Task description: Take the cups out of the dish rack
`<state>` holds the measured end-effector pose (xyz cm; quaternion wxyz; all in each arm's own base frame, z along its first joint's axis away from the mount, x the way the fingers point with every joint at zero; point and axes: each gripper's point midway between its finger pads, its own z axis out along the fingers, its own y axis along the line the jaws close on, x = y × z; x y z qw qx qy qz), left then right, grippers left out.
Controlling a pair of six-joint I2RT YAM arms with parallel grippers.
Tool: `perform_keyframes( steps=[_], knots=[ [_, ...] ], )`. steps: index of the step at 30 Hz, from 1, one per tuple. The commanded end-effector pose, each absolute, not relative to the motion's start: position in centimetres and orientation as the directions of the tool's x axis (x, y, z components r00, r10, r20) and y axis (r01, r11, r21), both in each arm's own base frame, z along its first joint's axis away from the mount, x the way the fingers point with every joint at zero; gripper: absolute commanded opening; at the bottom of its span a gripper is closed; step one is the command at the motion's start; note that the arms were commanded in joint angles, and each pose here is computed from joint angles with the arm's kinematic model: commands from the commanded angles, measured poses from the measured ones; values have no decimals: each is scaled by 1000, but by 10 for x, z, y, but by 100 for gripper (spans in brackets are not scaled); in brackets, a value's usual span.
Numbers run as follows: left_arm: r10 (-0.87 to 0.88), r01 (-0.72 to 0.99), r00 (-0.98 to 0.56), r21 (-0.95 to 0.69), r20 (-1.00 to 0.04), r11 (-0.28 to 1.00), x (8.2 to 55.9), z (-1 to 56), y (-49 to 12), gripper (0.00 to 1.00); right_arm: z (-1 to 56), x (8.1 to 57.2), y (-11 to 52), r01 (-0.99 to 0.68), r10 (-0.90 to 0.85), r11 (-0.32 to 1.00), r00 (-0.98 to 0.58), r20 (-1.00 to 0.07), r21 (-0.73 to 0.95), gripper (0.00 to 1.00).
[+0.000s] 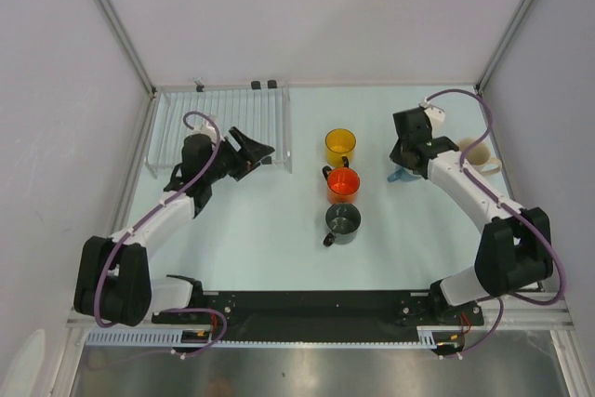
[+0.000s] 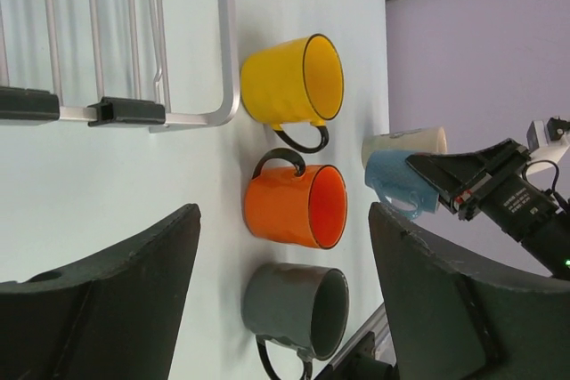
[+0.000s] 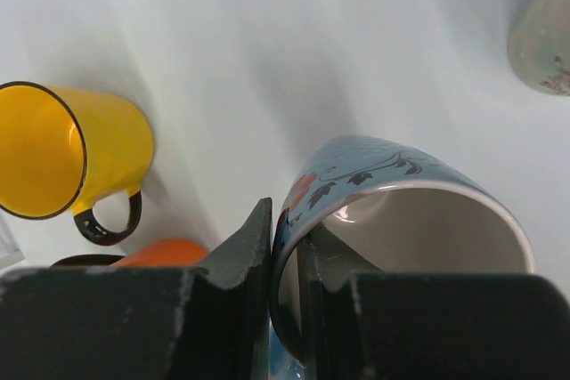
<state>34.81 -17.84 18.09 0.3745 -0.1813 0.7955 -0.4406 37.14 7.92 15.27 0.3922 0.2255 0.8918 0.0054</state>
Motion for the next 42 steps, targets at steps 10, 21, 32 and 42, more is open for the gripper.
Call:
perform_keyframes(
  steps=[10,21,32,42],
  knots=[
    [-606,3,-699,-848,-381,529,340,160,-192,79,112,415,95,437,452,878,-626,-636,194,0],
    [-609,-18,-693,-835,-386,551,344,160,-189,79,87,421,81,478,414,876,-677,-608,63,0],
    [-604,-24,-691,-824,-396,567,343,162,-187,79,90,426,84,463,416,882,-686,-596,83,27],
    [-593,-14,-675,-796,-439,605,344,168,-182,79,163,435,97,396,428,892,-580,-694,219,41]
  ],
)
